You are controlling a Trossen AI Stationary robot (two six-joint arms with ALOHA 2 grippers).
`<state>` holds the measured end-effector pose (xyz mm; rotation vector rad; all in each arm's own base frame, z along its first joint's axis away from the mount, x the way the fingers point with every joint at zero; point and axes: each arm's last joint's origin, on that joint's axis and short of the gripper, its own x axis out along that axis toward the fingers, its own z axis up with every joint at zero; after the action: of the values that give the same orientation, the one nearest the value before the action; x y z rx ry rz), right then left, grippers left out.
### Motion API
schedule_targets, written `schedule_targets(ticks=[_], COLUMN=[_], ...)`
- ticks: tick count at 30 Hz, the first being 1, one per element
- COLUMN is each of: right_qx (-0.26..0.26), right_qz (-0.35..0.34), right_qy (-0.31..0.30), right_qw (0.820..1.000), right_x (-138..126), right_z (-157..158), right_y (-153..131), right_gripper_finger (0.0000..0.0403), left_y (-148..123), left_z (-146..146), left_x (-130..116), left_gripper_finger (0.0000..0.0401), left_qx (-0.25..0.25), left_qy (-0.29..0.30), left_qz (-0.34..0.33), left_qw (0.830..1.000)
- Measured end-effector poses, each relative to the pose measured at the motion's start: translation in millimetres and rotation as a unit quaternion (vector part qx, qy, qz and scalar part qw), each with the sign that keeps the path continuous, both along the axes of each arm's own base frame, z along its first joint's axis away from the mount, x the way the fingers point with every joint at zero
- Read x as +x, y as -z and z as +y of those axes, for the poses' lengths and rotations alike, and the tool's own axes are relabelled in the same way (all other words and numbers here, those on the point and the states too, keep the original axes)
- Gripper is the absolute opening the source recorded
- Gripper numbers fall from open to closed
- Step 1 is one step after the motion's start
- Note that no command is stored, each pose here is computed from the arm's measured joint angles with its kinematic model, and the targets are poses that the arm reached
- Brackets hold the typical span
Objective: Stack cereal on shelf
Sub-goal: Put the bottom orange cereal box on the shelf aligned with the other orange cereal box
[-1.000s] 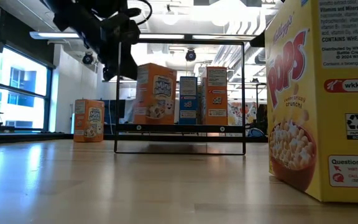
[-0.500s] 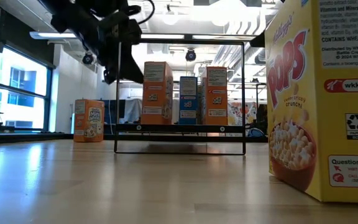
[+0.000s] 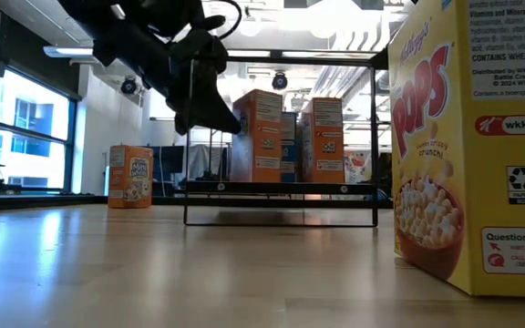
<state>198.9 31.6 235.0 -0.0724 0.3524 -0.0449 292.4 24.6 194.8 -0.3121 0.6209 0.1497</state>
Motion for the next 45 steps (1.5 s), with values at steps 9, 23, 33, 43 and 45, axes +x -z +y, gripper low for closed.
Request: schedule_targets(ticks=[9, 23, 33, 43, 45], right_qx=[0.000, 0.000, 0.000, 0.000, 0.000], right_qz=[0.000, -0.005, -0.005, -0.006, -0.005], right_qy=[0.000, 0.000, 0.000, 0.000, 0.000], right_qw=[1.000, 1.000, 1.000, 1.000, 1.000], right_x=[0.0, 0.3, 0.4, 0.4, 0.4], right_z=[0.0, 0.0, 0.1, 0.0, 0.1], right_y=[0.0, -0.9, -1.0, -1.0, -1.0], right_gripper_finger=[0.0000, 0.0000, 0.0000, 0.0000, 0.0000], left_y=[-1.1, -8.8, -23.7, -0.9, 3.9], left_z=[4.3, 14.8, 31.3, 32.3, 33.5], left_x=[-2.0, -7.0, -25.2, -12.0, -6.4], left_gripper_finger=[0.0000, 0.0000, 0.0000, 0.0000, 0.0000], left_qx=[0.010, 0.075, 0.133, 0.189, 0.193], left_qy=[-0.004, -0.013, 0.028, 0.167, 0.166], left_qz=[0.004, -0.001, 0.015, 0.026, 0.019], left_qw=[1.000, 0.997, 0.991, 0.967, 0.967])
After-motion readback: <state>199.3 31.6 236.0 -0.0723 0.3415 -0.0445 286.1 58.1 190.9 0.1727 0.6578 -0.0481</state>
